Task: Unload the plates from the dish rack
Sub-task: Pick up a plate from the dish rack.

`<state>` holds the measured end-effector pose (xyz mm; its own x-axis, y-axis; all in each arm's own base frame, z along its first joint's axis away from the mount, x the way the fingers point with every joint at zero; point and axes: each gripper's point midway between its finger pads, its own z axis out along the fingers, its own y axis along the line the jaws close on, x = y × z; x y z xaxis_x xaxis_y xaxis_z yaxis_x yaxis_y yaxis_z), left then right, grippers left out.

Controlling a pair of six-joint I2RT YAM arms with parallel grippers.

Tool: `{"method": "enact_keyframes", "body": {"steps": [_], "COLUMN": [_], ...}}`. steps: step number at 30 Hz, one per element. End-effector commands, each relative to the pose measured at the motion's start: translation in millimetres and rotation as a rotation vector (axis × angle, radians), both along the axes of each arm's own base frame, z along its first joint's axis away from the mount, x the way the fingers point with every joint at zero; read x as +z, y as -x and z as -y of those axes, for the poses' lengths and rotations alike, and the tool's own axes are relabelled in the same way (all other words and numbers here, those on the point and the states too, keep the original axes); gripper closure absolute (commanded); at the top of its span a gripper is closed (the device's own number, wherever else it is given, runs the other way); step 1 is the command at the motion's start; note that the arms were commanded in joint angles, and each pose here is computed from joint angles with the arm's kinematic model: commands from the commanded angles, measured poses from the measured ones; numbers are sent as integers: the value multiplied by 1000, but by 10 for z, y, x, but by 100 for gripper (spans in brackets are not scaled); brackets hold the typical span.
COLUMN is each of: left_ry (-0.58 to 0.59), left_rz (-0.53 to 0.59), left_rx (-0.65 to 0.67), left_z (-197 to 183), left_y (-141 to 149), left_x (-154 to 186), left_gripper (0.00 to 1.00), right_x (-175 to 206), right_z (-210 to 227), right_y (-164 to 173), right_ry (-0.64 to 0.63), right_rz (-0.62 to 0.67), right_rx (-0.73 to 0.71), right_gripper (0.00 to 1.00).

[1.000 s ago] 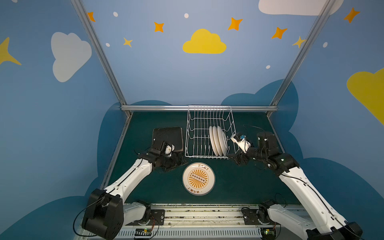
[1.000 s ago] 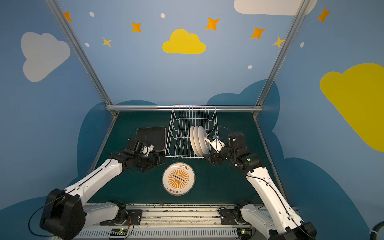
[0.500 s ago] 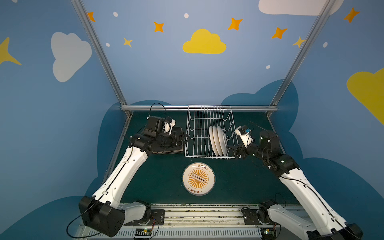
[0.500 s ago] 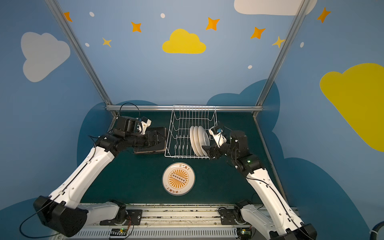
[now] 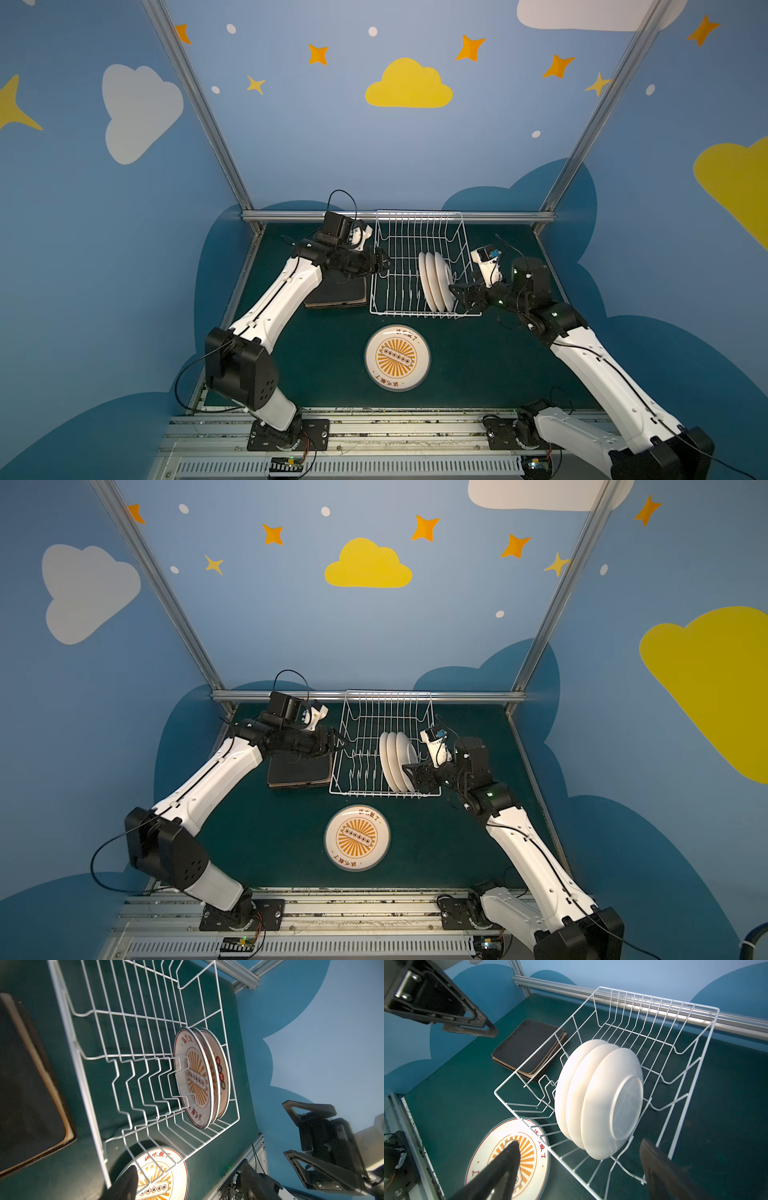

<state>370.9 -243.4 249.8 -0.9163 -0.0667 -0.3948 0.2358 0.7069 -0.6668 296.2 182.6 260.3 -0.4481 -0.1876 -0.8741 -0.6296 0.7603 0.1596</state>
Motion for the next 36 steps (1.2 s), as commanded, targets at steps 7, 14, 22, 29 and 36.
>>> {"method": "enact_keyframes", "body": {"steps": [7,14,22,29,36], "left_ry": [21,23,20,-21,-36], "left_rz": [-17,-55,-94,-132,-156], "left_rx": [-113,-149,-159,-145,-136], "left_z": [504,739,924,966,980], "left_y": [-265,-389,-444,-456,-454], "left_x": [-114,-264,-438,-604,-704], "left_gripper": [47,52,60,67,72], "right_x": [101,68,76,64,52], "right_z": [67,117,157,155,160], "right_y": [-68,-95,-87,-103,-115], "right_ry": [2,19,20,10,11], "right_rz": [31,30,47,44,41], "right_rx": [-57,-86,-98,-96,-98], "right_gripper": [10,10,10,10,10]}}
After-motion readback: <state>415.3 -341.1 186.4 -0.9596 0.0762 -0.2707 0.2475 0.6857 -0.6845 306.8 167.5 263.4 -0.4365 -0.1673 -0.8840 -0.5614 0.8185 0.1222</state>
